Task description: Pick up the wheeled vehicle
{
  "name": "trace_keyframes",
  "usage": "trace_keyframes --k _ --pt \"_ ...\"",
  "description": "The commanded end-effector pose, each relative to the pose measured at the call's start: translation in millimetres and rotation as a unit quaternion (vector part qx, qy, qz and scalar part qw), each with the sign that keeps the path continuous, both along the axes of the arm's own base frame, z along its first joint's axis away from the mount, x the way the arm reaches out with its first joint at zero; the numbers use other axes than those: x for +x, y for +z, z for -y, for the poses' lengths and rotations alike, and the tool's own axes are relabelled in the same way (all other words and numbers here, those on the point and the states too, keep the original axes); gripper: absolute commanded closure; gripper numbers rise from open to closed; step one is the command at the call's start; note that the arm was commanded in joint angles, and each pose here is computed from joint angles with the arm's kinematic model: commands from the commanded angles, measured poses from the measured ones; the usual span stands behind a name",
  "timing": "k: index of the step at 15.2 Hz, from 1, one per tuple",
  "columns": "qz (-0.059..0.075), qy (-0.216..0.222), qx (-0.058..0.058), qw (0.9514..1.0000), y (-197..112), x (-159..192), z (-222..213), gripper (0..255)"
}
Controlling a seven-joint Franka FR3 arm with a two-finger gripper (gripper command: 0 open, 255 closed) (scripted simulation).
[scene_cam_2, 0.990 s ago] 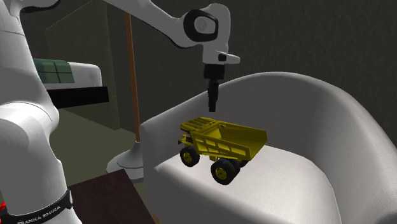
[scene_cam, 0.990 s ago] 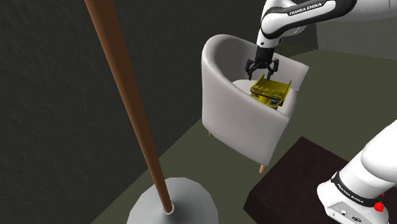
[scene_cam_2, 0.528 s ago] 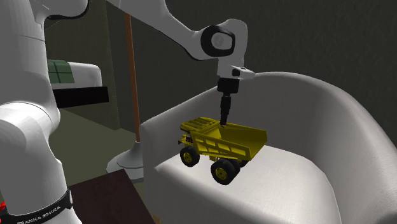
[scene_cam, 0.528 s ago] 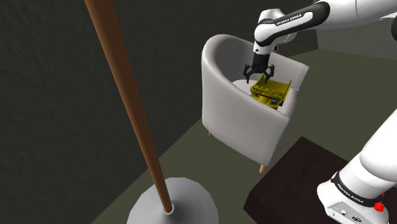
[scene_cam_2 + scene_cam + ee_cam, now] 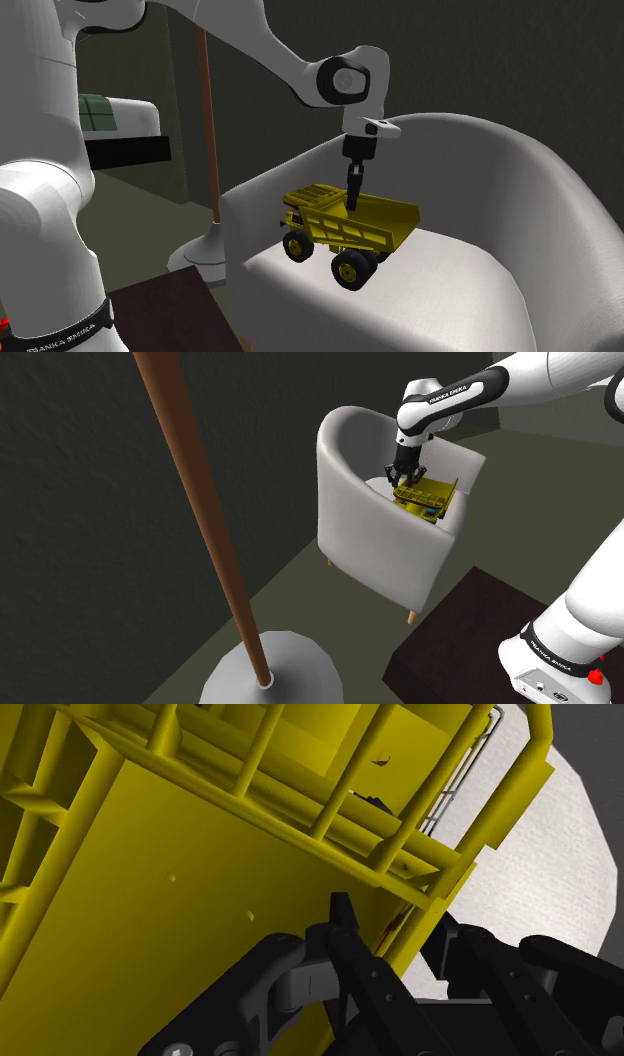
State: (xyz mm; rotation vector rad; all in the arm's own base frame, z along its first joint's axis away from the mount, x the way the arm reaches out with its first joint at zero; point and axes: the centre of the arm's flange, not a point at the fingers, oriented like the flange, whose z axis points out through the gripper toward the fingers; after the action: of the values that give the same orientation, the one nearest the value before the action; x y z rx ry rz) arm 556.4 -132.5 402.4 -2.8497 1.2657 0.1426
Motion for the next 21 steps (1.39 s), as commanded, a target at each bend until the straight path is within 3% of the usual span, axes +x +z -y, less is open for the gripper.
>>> trace_keyframes --k 1,8,21 --pt "0.000 0.000 0.000 1.0000 -1 0 0 255" --pt "0.000 0.000 0.000 1.0000 0 0 0 255" --pt "0.000 0.000 0.000 1.0000 68 0 0 255"
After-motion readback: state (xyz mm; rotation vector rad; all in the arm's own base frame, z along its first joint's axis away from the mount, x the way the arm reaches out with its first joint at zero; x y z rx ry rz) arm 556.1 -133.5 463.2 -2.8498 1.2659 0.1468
